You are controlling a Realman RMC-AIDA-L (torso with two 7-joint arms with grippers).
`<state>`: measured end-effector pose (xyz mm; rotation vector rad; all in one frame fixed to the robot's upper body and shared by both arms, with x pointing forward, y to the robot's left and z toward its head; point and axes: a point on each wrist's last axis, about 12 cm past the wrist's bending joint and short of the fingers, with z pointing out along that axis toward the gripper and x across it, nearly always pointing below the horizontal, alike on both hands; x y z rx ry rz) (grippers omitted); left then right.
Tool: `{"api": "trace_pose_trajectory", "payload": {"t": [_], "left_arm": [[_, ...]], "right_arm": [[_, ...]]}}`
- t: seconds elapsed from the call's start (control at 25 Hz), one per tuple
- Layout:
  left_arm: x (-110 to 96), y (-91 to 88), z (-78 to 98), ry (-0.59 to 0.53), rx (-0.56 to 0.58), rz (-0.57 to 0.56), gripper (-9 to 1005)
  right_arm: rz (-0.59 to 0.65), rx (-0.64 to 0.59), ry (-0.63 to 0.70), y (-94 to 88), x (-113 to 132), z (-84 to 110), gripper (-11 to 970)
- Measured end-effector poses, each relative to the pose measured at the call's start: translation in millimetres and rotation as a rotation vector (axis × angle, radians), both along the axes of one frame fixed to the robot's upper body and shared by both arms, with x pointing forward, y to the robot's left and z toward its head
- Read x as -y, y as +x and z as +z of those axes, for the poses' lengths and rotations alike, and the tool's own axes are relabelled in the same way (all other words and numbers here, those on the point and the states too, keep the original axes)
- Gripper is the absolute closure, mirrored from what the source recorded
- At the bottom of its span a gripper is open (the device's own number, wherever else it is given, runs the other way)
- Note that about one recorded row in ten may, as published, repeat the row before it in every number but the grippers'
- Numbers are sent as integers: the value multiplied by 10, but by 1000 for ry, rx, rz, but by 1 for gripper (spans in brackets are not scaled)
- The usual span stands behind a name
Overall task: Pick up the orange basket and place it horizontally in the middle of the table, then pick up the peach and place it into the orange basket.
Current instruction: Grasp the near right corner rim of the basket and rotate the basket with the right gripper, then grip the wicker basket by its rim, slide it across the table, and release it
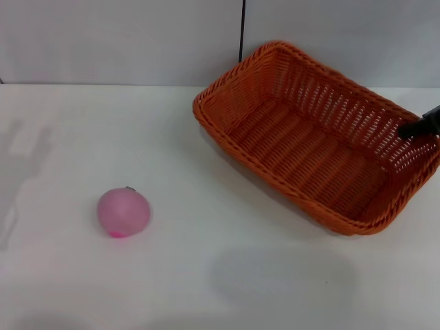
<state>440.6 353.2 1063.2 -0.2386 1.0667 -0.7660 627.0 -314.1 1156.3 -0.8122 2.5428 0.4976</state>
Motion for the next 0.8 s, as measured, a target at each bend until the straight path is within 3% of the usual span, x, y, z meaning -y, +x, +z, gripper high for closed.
{"api": "trace_pose_trajectory", "payload": {"t": [0.4, 0.8], "left_arm": [[2, 9, 1, 0, -1, -1, 241], [9, 34, 5, -1, -2, -3, 246]], "right_arm": [[-27, 7, 56, -25, 95, 73, 790], [44, 110, 250, -149, 234, 481, 790]]}}
